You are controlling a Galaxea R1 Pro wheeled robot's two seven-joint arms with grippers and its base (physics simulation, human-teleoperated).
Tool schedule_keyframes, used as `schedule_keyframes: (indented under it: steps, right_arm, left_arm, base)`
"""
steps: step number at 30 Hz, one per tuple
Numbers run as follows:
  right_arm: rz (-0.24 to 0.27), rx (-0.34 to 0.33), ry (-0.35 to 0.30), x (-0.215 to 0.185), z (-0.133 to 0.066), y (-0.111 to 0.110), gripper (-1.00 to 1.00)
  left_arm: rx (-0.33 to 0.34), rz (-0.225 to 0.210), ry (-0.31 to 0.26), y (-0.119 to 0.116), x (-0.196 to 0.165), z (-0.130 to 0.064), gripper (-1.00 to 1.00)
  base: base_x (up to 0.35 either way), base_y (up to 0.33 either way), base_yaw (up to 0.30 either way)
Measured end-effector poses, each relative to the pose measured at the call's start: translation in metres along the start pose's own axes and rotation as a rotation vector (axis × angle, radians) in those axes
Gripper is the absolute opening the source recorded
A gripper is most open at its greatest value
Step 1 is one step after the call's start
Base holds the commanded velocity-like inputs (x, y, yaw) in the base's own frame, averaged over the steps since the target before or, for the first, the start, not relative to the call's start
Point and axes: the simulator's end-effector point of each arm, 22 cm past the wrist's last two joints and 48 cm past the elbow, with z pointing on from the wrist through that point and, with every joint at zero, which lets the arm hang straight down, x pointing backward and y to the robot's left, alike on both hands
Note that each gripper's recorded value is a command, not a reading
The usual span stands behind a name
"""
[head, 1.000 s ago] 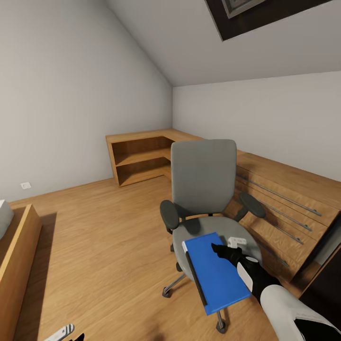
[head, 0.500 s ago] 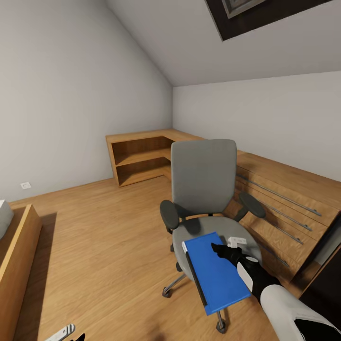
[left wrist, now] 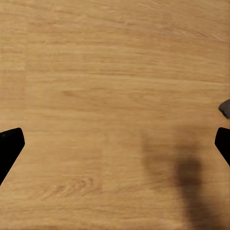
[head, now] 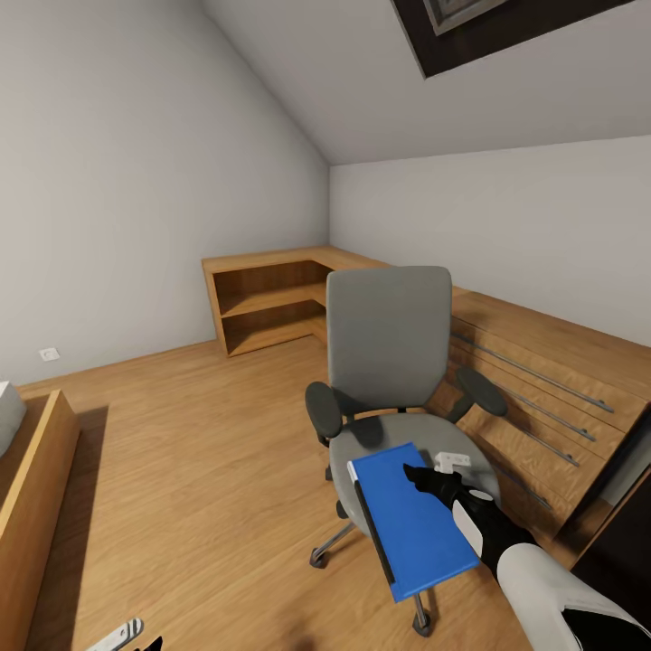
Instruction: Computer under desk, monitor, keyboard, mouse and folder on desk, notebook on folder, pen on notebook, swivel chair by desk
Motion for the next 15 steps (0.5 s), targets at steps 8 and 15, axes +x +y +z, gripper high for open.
schedule_keyframes:
  steps: [8, 15]
  right_arm:
    - [0.000, 0.000, -0.001, -0.0003, 0.0000, 0.0000, 1.00]
    - [0.003, -0.001, 0.010, 0.0016, 0.0000, 0.0001, 1.00]
  left_arm:
    - [0.002, -0.001, 0.001, -0.0013, 0.0007, 0.0001, 1.00]
    - [0.003, -0.004, 0.003, -0.0027, 0.0023, 0.0001, 1.00]
  base:
    - [0.000, 0.000, 0.000]
    - [0.000, 0.000, 0.000]
